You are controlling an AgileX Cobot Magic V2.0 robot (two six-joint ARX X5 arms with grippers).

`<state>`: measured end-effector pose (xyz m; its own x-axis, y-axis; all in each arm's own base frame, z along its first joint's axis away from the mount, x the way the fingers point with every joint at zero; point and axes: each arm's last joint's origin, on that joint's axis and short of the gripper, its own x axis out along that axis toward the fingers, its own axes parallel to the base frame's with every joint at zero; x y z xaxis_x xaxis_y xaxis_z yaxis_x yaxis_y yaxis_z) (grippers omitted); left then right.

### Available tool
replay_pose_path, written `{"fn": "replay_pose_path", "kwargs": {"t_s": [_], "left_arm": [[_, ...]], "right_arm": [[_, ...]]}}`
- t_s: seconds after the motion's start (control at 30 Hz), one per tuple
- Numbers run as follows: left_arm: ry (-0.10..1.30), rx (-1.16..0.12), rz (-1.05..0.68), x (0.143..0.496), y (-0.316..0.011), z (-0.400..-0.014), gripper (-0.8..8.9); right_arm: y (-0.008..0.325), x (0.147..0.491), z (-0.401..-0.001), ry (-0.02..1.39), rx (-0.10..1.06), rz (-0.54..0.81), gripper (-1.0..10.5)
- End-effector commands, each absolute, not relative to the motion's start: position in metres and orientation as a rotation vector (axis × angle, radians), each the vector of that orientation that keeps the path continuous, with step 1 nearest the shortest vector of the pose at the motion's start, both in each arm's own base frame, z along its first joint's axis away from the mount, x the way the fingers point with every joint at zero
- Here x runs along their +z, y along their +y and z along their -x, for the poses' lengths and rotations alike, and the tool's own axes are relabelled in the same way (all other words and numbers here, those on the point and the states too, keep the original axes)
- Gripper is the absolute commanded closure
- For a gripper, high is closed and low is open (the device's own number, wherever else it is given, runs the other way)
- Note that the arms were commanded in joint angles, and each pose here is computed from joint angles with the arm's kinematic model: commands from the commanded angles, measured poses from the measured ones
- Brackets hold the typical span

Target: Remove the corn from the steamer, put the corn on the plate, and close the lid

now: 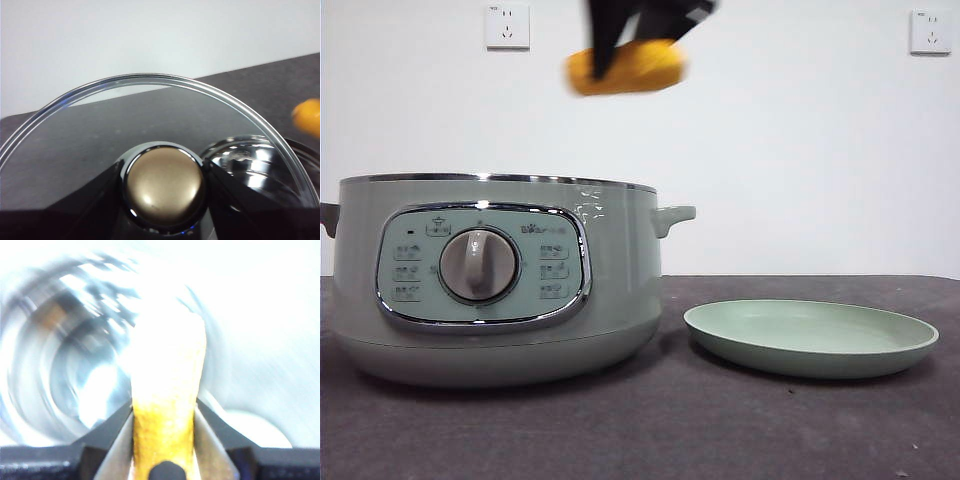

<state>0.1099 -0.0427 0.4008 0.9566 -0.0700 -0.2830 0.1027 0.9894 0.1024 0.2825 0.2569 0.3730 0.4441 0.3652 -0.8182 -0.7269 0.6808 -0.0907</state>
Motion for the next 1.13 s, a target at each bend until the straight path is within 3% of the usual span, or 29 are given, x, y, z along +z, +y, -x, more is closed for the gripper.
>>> {"fn": "replay_pose_path", "kwargs": {"t_s": [0.03, 0.23, 0.4, 0.67, 0.9, 1.13], "left_arm": [[0.223, -0.135, -0.094, 0.408, -0.047, -0.116, 8.22], [0.244, -0.232, -0.088, 0.405, -0.06, -0.136, 8.22], [0.251, -0.265, -0.085, 0.402, -0.067, -0.148, 8.22], [0.259, -0.306, -0.078, 0.4, -0.073, -0.157, 8.22], [0.25, -0.305, -0.076, 0.401, -0.073, -0.157, 8.22], [0.25, -0.305, -0.076, 0.401, -0.073, -0.158, 8.22]], "right_arm": [[0.235, 0.379, -0.28, 0.937, 0.654, 0.453, 9.6], [0.182, 0.388, -0.281, 1.1, 0.5, 0.376, 9.6], [0.159, 0.377, -0.295, 1.164, 0.394, 0.282, 9.6], [0.16, 0.311, -0.306, 1.265, 0.363, 0.301, 9.6], [0.163, 0.239, -0.311, 1.223, 0.344, 0.254, 9.6], [0.16, 0.19, -0.307, 1.154, 0.349, 0.231, 9.6]]}}
